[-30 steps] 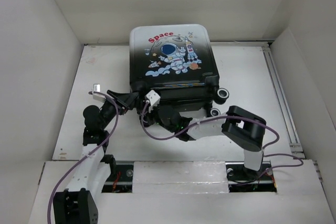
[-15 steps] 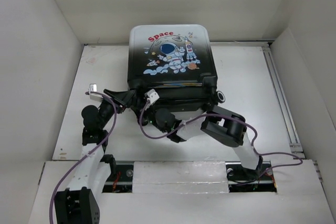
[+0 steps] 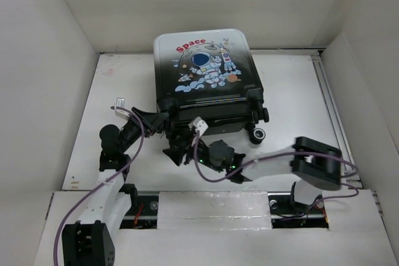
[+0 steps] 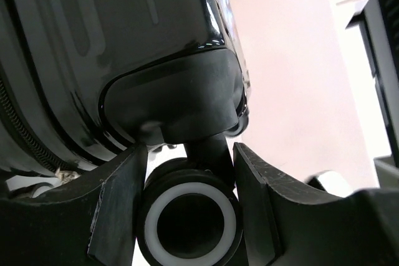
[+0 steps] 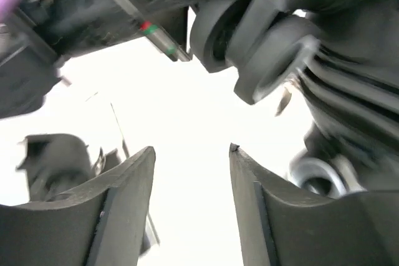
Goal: Pack the luggage
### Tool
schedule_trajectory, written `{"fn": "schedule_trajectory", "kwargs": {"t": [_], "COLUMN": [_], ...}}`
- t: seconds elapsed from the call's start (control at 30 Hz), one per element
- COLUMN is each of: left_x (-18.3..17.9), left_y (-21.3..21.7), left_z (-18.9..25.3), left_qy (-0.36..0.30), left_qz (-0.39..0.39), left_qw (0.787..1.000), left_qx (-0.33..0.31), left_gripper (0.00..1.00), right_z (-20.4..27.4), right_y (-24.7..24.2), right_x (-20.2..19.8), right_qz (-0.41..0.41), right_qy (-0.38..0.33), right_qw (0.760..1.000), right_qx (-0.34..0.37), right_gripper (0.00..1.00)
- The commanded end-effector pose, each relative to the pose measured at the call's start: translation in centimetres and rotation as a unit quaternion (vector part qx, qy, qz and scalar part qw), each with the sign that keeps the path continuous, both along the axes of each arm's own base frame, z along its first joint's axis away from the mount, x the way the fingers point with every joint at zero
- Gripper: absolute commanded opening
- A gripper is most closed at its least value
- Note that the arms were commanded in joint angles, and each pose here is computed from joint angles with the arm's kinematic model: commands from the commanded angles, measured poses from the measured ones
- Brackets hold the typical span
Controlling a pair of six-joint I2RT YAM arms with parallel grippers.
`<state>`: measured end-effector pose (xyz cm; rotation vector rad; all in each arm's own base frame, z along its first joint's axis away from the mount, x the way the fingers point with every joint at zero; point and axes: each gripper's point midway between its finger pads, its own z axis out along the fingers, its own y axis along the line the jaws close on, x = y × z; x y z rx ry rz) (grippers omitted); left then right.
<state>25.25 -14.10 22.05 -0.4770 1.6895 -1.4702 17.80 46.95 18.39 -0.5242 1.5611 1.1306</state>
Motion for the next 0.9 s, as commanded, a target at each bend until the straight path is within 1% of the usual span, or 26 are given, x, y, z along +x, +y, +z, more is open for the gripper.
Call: {"fn": "schedule_trajectory", "kwargs": {"t": [0.0,0.03,0.07,0.1,0.13,0.17,0.2,0.23,0.27,0.3,0.33,0.37,0.4,0.43,0.5,0.53,0.57,0.6,0.63,0.67,0.7,0.73,0.77,0.8,0.83,0.87], "left_x": [-1.3,-0.7,-0.4,-0.1,0.4,0.8,0.9,1.0,1.2,1.1,1.5,1.7,2.3,2.7,2.8,3.7,3.7,3.1,3.2,3.0,3.0,3.2,3.5,4.1,5.7,6.7], "left_y": [-1.1,-1.1,-1.1,-1.1,-1.1,-1.0,-1.1,-1.2,-1.2,-1.3,-1.1,-0.8,0.1,0.9,3.0,5.3,6.7,7.8,9.8,10.8,11.5,11.9,12.2,12.2,12.0,11.3], "left_z": [7.3,6.3,5.8,5.4,4.6,4.2,3.7,3.3,3.0,2.5,2.3,1.8,1.5,0.9,1.3,1.6,1.8,2.8,2.8,3.4,4.2,4.0,4.8,5.6,4.1,3.9], "left_qy": [-0.167,-0.151,-0.143,-0.140,-0.133,-0.125,-0.119,-0.111,-0.104,-0.101,-0.097,-0.091,-0.074,-0.071,-0.055,-0.047,-0.043,-0.059,-0.047,-0.048,-0.050,-0.042,-0.048,-0.055,-0.022,-0.013], "left_qz": [-0.045,-0.044,-0.044,-0.043,-0.042,-0.042,-0.047,-0.052,-0.053,-0.057,-0.049,-0.037,0.001,0.031,0.103,0.180,0.221,0.257,0.311,0.339,0.360,0.372,0.381,0.382,0.375,0.356], "left_qw": [0.985,0.987,0.988,0.989,0.989,0.990,0.991,0.991,0.992,0.992,0.992,0.993,0.994,0.991,0.985,0.974,0.965,0.956,0.940,0.931,0.925,0.921,0.917,0.917,0.921,0.929], "left_qx": [0.015,0.021,0.025,0.029,0.038,0.041,0.045,0.045,0.045,0.052,0.060,0.070,0.083,0.106,0.127,0.133,0.135,0.131,0.129,0.128,0.109,0.107,0.104,0.101,0.103,0.100], "left_gripper": [0.00,0.00,0.04,0.16,0.45,0.56,0.65,0.72,0.81,0.87,0.91,0.93,1.00,1.00,1.00,1.00,1.00,1.00,1.00,1.00,1.00,1.00,1.00,0.94,0.63,0.49], "right_z": [-0.6,-0.9,-3.8,-3.6,-1.0,-2.6,-1.9,0.1,0.5,0.7,1.8,3.7,4.2,6.4,8.5,10.9,11.7,11.2,13.1,13.2,12.1,12.0,13.2,13.1,10.8,10.3], "right_y": [-6.0,-7.7,-10.5,-11.9,-13.6,-16.6,-18.0,-19.6,-21.1,-23.3,-24.3,-25.7,-27.4,-27.9,-29.5,-30.9,-31.4,-31.8,-33.4,-34.1,-34.5,-35.1,-36.6,-37.2,-37.6,-38.6], "right_x": [-0.3,-0.3,-0.1,-0.2,0.3,1.2,1.8,2.3,3.0,4.2,4.6,5.0,6.0,6.8,8.5,10.0,11.0,12.6,14.4,15.6,17.7,18.8,20.2,21.5,23.4,24.5], "right_qz": [-0.046,-0.065,-0.096,-0.108,-0.129,-0.169,-0.186,-0.203,-0.224,-0.253,-0.262,-0.276,-0.296,-0.302,-0.317,-0.329,-0.331,-0.334,-0.345,-0.348,-0.350,-0.352,-0.360,-0.367,-0.372,-0.377], "right_qy": [0.017,0.026,0.045,0.046,0.046,0.054,0.055,0.052,0.054,0.057,0.051,0.033,0.032,0.020,0.006,-0.007,-0.013,-0.004,-0.014,-0.009,0.008,0.015,0.011,0.016,0.044,0.054], "right_qw": [0.997,0.995,0.986,0.983,0.984,0.971,0.968,0.968,0.963,0.954,0.953,0.952,0.945,0.945,0.939,0.937,0.936,0.933,0.930,0.929,0.927,0.926,0.924,0.921,0.916,0.913], "right_qx": [-0.059,-0.072,-0.130,-0.141,-0.117,-0.163,-0.161,-0.137,-0.137,-0.149,-0.142,-0.130,-0.137,-0.127,-0.136,-0.118,-0.118,-0.134,-0.124,-0.126,-0.137,-0.138,-0.129,-0.126,-0.142,-0.145], "right_gripper": [0.57,0.57,0.60,0.63,0.63,0.65,0.66,0.66,0.66,0.66,0.66,0.66,0.67,0.67,0.67,0.66,0.59,0.51,0.38,0.25,0.08,0.02,0.00,0.00,0.00,0.01]}}
